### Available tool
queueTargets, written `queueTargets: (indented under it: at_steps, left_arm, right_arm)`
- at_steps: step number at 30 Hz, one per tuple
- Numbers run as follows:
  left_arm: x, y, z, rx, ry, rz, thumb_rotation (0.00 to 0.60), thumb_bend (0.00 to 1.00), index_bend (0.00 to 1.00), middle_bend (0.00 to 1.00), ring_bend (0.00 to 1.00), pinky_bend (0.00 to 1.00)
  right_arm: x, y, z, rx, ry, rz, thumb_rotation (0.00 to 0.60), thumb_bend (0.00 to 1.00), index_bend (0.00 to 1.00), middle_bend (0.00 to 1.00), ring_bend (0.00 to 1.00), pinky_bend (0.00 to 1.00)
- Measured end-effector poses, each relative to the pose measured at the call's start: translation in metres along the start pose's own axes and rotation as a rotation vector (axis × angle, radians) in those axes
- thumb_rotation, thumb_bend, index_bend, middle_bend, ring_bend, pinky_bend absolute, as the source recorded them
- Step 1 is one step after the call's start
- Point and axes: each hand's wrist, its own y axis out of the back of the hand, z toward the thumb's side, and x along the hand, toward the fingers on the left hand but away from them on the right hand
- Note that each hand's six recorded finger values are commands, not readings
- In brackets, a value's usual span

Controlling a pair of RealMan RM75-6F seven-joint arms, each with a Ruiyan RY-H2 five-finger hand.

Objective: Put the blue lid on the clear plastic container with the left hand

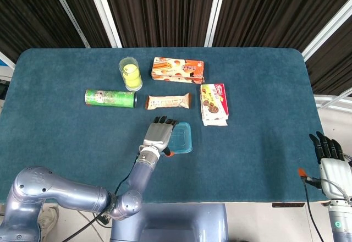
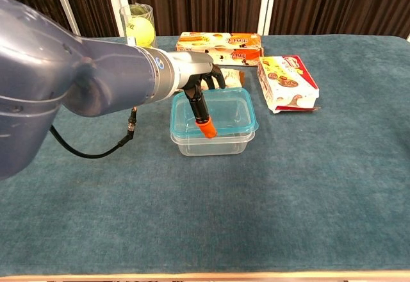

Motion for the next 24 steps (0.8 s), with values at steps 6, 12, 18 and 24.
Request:
queueTargets:
  at_steps: [6, 12, 18, 24]
  left_arm:
    - [0.001, 0.0002, 0.0009, -0.003, -0.001, 0.008, 0.6, 0.36, 0.18, 0.31, 0.0, 0.02]
    - [0.0032, -0.0012, -0.0013, 0.005, 0.008, 0.011, 0.6, 0.36, 0.18, 0.31, 0.0, 0.02]
    - [0.0041, -0.0024, -0.0007, 0.009, 0.005, 0.01, 0.6, 0.36, 0.18, 0.31, 0.0, 0.02]
    - [0.0043, -0.0049, -0.0002, 0.014, 0.005, 0.005, 0.6, 0.36, 0.18, 0.31, 0.0, 0.02]
  right_arm:
    - [0.0, 0.0, 0.0001, 0.0, 0.0, 0.0, 0.6, 0.29, 0.06, 0.0, 0.0, 0.0]
    - [0.0001, 0.0001, 0.0002, 0.0, 0.0, 0.0, 0.6, 0.29, 0.06, 0.0, 0.0, 0.0]
    - [0.0, -0.0001, 0.0002, 0.0, 0.0, 0.001, 0.6, 0.29, 0.06, 0.0, 0.0, 0.0]
    - [0.0, 0.0002, 0.0003, 0.0, 0.0, -0.001, 0.6, 0.29, 0.06, 0.0, 0.0, 0.0]
